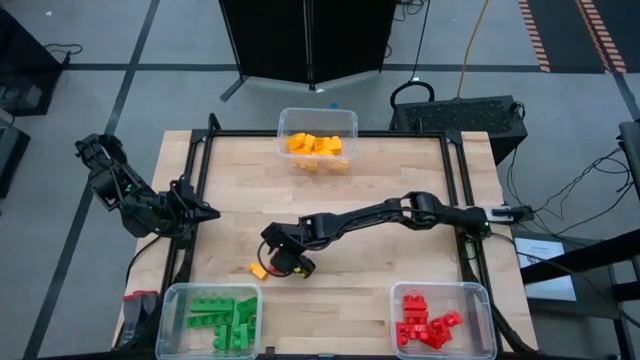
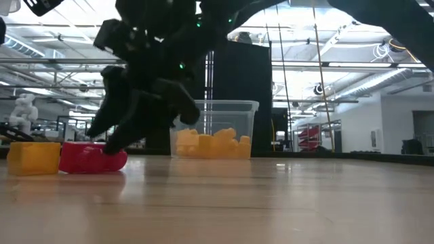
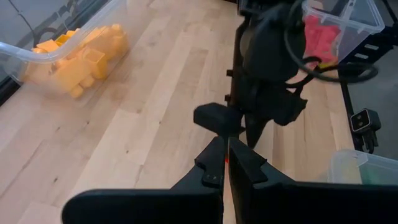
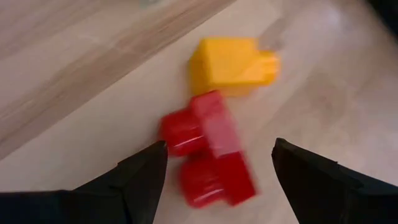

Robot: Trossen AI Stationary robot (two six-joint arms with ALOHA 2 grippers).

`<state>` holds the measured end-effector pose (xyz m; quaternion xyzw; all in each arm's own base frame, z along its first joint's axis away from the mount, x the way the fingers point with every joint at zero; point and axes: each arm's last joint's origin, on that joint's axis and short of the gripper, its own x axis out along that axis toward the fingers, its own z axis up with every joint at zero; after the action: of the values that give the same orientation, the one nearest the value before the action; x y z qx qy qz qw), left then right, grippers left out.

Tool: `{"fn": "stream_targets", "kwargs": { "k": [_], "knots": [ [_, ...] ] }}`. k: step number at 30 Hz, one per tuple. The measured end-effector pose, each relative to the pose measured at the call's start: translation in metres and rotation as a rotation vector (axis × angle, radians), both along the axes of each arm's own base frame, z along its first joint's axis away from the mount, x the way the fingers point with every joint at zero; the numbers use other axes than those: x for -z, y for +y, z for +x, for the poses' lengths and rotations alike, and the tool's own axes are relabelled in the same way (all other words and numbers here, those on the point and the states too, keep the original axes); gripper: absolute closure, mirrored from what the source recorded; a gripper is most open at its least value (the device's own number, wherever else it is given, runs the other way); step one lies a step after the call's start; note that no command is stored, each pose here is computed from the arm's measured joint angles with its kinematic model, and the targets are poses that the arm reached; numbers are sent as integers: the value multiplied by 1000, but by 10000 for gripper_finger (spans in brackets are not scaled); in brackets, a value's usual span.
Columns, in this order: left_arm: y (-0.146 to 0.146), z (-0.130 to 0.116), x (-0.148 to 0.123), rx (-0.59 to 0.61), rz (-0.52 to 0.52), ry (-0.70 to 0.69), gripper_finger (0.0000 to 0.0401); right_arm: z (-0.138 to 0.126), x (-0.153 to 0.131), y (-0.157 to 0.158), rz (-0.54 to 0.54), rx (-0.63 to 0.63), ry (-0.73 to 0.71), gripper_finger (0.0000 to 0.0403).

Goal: Sort blocks
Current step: Put the red game piece into the bottom right transparent bin

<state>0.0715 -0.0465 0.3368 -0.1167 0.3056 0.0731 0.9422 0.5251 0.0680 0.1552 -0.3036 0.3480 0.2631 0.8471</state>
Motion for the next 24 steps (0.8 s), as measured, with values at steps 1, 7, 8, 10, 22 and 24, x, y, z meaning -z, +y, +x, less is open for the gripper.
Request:
{"fn": "stream_targets", "kwargs": {
  "k": [1, 7, 8, 10, 22, 24],
  "knots": [
    [0, 0, 0, 0, 0, 0, 398, -1, 4, 0, -6, -9, 14, 122],
    [0, 0, 0, 0, 0, 0, 398, 1, 12, 0, -22, -30, 19, 122],
    [0, 0, 0, 0, 0, 0, 398, 1, 13, -1, -24, -31, 17, 122],
    [0, 0, 0, 0, 0, 0, 398, 0, 17, -1, -26, -29, 38, 125],
    [0, 0, 0, 0, 0, 0, 398, 0, 30, 0, 8, 12, 92, 208],
    [0, 0, 0, 0, 1, 0, 398, 0, 31, -1, 16, 30, 97, 231]
  ]
}}
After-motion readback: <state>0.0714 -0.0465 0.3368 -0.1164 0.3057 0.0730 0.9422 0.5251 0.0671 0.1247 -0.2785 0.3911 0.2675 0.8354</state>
